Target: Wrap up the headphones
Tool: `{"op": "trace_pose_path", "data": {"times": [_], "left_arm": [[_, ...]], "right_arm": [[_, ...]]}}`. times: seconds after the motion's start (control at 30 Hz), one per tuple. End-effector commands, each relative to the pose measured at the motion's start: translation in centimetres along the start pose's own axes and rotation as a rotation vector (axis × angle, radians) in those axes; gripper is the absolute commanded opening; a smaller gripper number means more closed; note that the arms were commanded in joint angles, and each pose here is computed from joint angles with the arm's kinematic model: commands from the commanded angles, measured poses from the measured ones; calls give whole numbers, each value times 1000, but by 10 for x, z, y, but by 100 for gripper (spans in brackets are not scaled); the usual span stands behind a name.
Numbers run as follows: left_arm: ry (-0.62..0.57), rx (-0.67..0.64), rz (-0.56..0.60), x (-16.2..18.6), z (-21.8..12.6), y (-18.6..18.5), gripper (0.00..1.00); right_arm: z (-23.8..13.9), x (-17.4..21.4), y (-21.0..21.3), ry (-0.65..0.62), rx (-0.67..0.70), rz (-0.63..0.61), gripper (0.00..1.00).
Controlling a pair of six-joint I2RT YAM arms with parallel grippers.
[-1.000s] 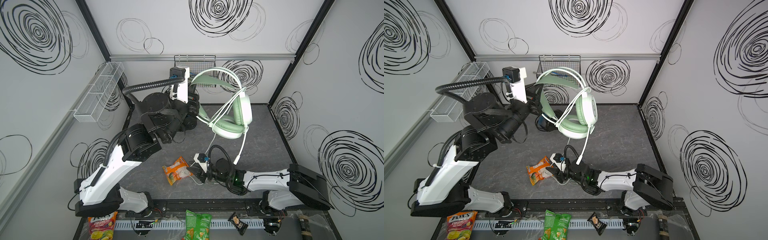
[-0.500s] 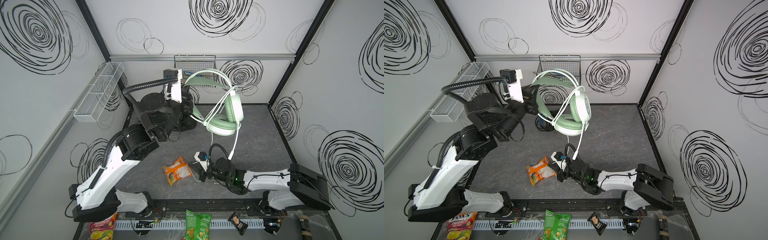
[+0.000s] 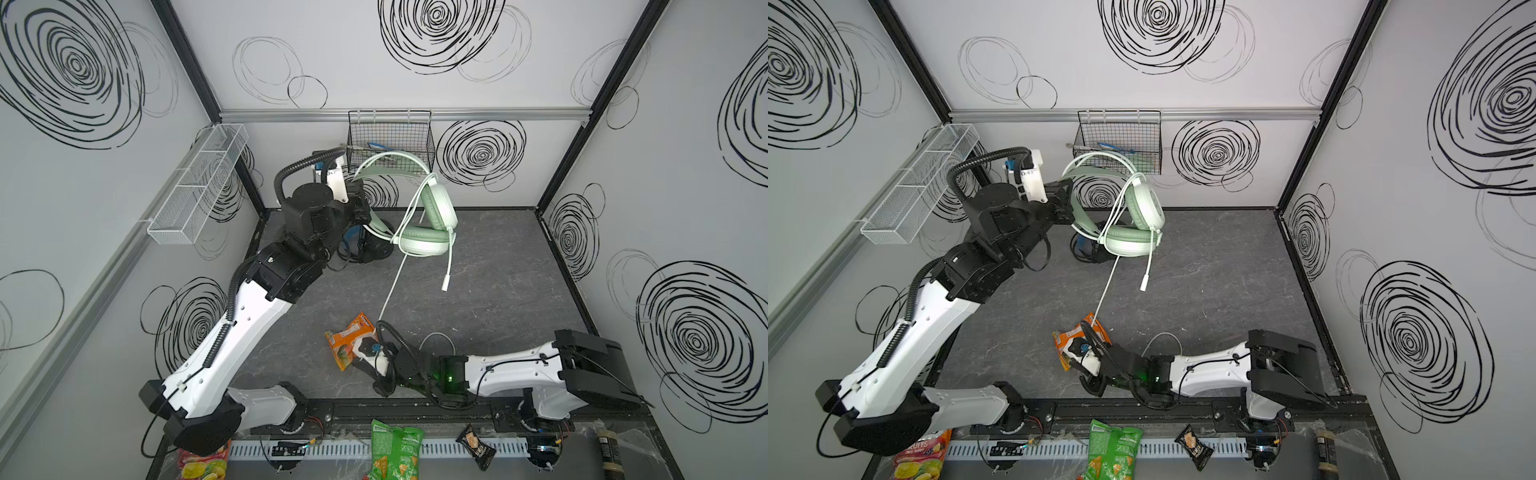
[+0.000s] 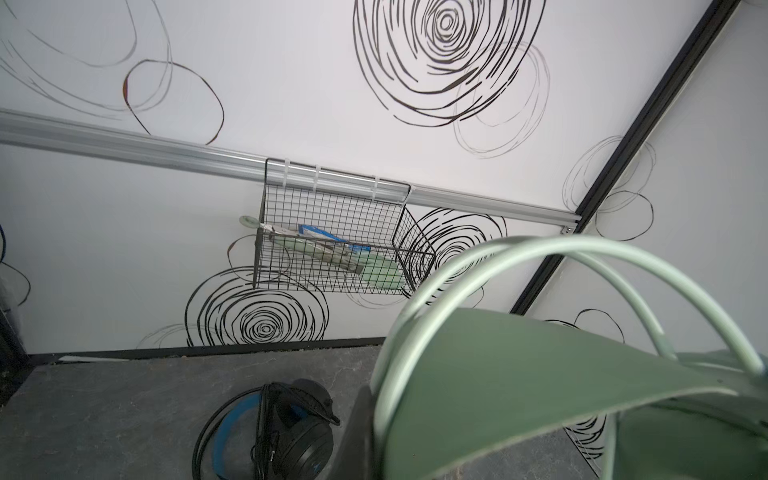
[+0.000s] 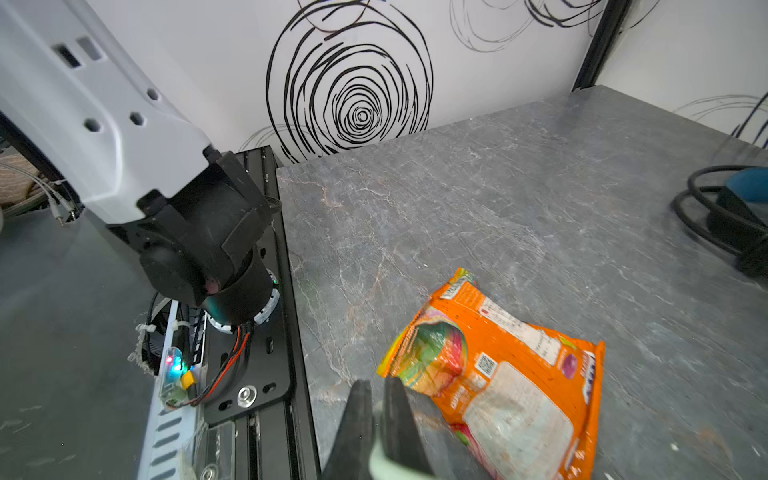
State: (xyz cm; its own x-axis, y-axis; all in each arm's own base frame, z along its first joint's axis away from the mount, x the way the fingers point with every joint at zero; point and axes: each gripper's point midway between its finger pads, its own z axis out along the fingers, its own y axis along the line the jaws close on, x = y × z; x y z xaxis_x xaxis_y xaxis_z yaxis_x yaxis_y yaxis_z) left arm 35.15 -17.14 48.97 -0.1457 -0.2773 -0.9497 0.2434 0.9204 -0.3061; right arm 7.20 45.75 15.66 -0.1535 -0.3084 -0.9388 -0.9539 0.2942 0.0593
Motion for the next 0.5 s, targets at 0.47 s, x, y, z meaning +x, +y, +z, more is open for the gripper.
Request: {"op": "trace_pose_path", "data": {"times": [0.47], "left_arm": [[-189,333,-430,-62,-47,-35,0]], "right_arm": [[22,28,-58,129,159,103,0]]}}
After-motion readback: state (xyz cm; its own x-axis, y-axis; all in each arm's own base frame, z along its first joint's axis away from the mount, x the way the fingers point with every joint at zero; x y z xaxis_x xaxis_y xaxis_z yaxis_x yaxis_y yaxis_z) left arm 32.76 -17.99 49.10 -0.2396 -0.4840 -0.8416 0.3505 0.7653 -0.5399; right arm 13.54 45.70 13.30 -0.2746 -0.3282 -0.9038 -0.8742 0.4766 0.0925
